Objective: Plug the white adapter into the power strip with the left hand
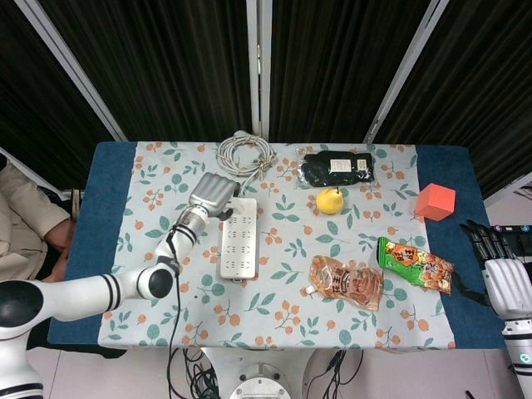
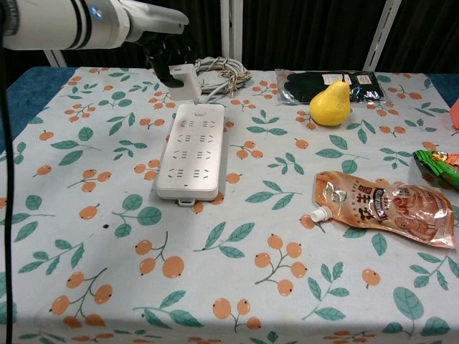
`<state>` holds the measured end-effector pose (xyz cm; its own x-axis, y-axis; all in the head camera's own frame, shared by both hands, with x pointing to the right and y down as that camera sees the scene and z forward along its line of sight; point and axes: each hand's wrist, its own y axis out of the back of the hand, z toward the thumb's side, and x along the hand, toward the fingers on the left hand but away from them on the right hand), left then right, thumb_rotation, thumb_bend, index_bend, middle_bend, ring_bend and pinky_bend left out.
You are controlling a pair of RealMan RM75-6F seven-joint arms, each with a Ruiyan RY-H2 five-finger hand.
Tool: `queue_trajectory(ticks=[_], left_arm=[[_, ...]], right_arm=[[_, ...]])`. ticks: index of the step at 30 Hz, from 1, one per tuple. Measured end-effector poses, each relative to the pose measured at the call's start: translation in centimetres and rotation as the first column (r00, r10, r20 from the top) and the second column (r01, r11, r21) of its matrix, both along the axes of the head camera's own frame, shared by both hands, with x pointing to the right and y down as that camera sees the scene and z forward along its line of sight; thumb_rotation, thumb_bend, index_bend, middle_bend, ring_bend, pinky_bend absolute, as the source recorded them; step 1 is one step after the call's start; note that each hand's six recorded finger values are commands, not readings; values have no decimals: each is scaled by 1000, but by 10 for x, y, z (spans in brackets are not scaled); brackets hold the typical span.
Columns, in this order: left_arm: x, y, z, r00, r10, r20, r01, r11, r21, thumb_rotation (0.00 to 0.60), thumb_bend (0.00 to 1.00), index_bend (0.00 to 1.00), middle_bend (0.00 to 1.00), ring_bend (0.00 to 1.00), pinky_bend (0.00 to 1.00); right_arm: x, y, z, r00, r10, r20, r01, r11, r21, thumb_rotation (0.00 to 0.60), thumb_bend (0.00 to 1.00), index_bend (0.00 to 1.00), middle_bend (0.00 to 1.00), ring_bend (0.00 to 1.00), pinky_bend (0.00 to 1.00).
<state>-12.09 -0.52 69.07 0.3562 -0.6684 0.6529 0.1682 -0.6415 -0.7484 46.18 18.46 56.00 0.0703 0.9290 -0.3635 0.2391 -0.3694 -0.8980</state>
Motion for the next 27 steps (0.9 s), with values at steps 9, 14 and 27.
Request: queue_trajectory(ticks=[9, 14, 27], left_arm=[[15, 14, 12, 995, 80, 57, -80, 997, -7, 600, 418, 644, 723, 526, 533], [11, 14, 12, 995, 78, 64, -77, 997, -8, 600, 418, 644, 723, 526, 533], [1, 13, 17, 993, 67, 92, -66, 998, -22, 600, 418, 644, 723, 526, 533]], right_arm=[[2, 1, 0, 1000, 4, -1, -4, 1000, 0, 600, 280, 0, 43, 0, 0], [2, 1, 0, 1000, 3, 0, -3, 1000, 0, 600, 280, 0, 43, 0, 0], [2, 2, -1, 1000, 6, -2, -6, 1000, 2, 600, 280, 0, 43, 0, 0]])
